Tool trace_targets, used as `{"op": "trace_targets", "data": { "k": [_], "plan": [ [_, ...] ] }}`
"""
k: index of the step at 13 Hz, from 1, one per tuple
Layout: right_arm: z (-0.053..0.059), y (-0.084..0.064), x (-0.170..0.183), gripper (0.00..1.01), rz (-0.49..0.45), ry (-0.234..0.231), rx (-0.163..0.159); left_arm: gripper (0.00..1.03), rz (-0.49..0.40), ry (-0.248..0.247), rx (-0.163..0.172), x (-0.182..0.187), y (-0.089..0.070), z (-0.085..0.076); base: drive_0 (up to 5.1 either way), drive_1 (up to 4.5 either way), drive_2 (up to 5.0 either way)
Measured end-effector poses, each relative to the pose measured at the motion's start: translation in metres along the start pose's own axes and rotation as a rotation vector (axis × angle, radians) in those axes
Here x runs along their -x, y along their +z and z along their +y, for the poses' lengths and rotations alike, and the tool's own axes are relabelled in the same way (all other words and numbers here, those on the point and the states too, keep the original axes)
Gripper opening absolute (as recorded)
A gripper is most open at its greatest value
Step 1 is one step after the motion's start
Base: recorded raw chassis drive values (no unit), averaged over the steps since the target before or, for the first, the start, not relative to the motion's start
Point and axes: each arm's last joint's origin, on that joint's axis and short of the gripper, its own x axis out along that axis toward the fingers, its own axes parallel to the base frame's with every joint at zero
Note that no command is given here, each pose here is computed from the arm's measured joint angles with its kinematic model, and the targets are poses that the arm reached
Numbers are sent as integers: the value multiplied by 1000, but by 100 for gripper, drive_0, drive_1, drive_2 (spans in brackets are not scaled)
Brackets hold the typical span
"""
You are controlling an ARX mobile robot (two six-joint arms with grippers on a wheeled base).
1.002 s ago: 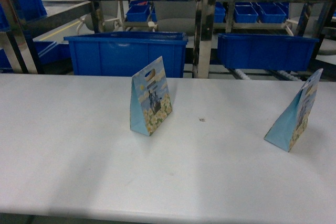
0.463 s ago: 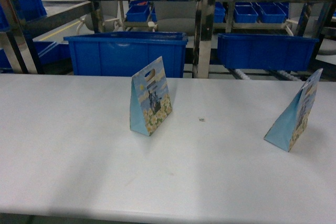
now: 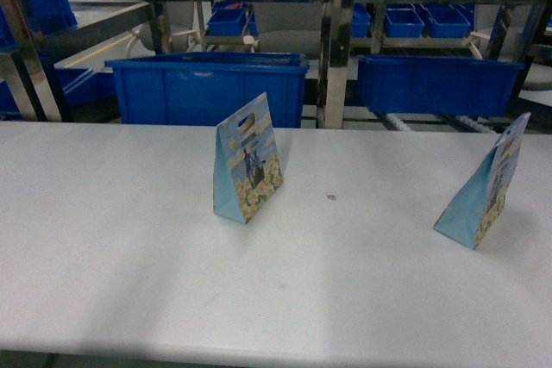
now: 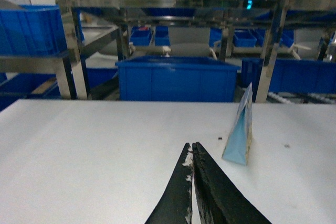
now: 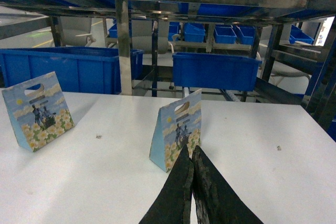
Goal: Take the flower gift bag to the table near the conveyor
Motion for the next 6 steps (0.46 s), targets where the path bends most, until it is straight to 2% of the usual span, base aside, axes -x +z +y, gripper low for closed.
{"op": "trace_targets", "data": {
  "k": [1, 2, 3, 4, 6],
  "plan": [
    [0, -1, 2, 2, 10, 0, 0, 2, 32, 1, 0, 6, -5, 0, 0, 0, 0],
    [0, -6, 9, 2, 48, 0, 0, 2, -22, 0, 0, 8, 1, 0, 0, 0, 0],
    [0, -1, 11, 2, -9, 1, 0, 2, 10, 0, 0, 8, -3, 0, 0, 0, 0],
    [0, -4, 11, 2, 19, -3, 0, 2, 2, 1, 0, 8, -2, 0, 0, 0, 0],
    [0, -3, 11, 2, 8, -3, 0, 2, 0, 1, 0, 8, -2, 0, 0, 0, 0]
  ]
}}
